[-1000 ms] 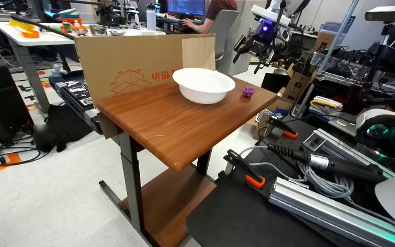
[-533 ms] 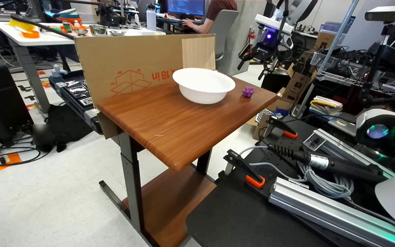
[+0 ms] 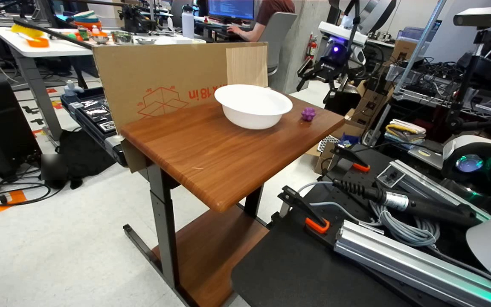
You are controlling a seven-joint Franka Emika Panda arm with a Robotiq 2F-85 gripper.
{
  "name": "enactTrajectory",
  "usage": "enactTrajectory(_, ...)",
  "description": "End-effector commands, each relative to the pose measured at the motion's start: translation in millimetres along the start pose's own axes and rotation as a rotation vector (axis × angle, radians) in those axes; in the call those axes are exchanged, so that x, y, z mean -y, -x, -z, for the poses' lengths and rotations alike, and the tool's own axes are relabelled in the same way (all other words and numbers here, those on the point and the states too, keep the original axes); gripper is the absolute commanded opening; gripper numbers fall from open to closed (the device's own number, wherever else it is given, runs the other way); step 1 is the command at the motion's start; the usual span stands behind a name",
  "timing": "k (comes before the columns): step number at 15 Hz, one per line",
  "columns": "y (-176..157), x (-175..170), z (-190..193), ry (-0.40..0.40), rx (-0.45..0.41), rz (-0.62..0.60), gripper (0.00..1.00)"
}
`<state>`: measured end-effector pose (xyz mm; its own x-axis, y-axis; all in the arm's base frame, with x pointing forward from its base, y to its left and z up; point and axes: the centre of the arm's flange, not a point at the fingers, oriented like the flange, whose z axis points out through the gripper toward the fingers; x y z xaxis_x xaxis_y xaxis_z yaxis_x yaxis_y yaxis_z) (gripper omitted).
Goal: Put the purple object in the bowl
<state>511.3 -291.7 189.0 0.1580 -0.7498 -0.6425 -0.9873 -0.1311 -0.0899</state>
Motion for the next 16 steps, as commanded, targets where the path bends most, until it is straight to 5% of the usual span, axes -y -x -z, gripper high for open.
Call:
enactTrajectory(1, 4.1, -1.2, 3.9, 0.022, -0.054, -0.021, 1.00)
enactTrajectory(7, 4.3, 4.4, -11.2, 0.208, -0.321, -0.138, 1.00)
enactTrajectory(14, 20.3, 13.3, -61.4, 0.259, -0.329, -0.032, 1.00)
enactTrajectory(15, 19.0, 12.4, -64.7, 0.261, -0.319, -0.034, 0.75)
enactTrajectory(16, 16.1, 11.5, -66.8, 0.257, -0.311, -0.036, 0.72)
